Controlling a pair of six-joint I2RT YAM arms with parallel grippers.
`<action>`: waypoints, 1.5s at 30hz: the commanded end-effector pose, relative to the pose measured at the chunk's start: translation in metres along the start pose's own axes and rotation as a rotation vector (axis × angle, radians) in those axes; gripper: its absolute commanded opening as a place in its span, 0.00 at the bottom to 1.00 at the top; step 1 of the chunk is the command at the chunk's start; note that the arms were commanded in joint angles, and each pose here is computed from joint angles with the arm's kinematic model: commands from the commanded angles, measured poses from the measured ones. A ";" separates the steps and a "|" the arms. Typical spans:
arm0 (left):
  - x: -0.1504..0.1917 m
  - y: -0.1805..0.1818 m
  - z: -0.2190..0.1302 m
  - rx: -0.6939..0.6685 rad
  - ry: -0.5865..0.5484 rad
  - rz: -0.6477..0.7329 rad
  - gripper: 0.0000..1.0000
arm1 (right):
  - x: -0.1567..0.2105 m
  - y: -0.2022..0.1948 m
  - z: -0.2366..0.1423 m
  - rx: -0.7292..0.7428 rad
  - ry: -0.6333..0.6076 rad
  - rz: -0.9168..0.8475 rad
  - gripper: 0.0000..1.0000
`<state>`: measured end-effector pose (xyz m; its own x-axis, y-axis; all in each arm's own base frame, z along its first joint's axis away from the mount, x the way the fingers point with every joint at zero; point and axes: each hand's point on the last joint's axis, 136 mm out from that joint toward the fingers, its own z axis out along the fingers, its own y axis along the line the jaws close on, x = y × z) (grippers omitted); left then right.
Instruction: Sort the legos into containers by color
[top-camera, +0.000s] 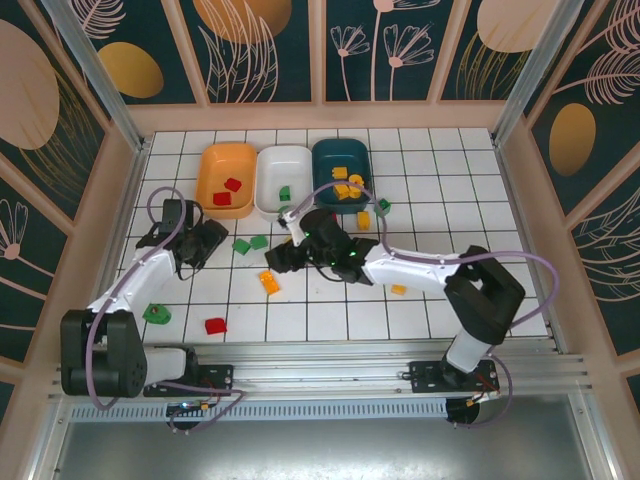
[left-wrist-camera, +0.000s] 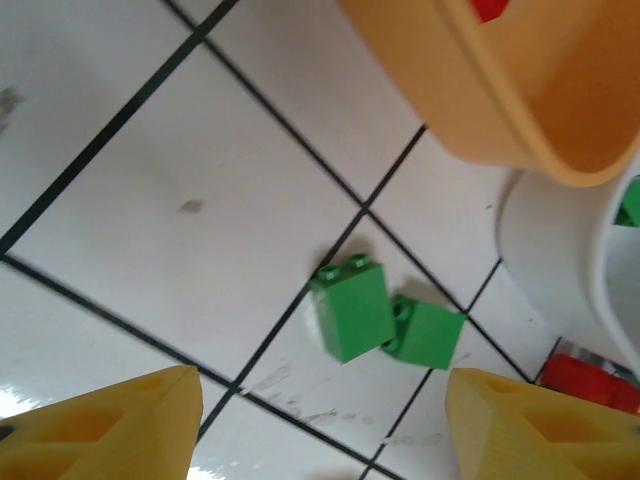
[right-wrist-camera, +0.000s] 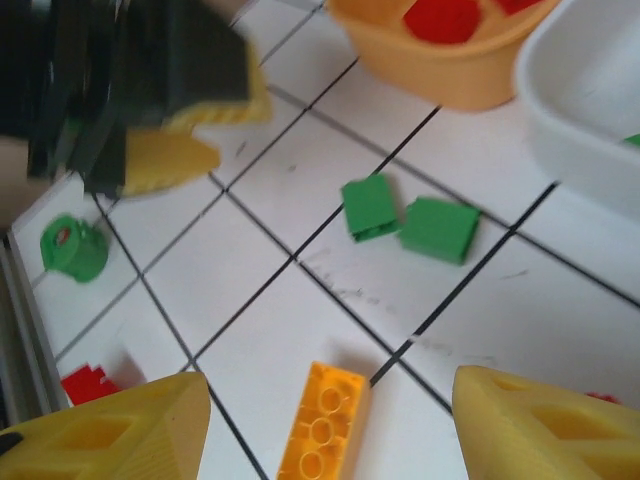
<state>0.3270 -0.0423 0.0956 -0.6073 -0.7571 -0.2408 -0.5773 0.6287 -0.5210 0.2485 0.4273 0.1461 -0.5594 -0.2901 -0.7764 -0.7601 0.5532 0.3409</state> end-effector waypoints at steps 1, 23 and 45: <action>-0.036 -0.038 -0.009 0.112 -0.080 0.041 0.69 | 0.020 0.048 0.030 -0.099 0.093 -0.109 0.66; -0.117 -0.021 -0.046 0.333 -0.158 -0.175 0.78 | 0.116 0.136 0.132 -0.227 0.336 -0.357 0.66; -0.117 -0.034 -0.059 0.402 -0.163 -0.181 0.78 | 0.065 0.159 0.098 -0.231 0.178 -0.357 0.66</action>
<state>0.3854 0.0375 0.1807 -0.4048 -0.8883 -0.2168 -0.4261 0.3931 -0.8148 0.1298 0.5719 0.0800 -0.2989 -0.5947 -0.7463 -0.9526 0.2329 0.1960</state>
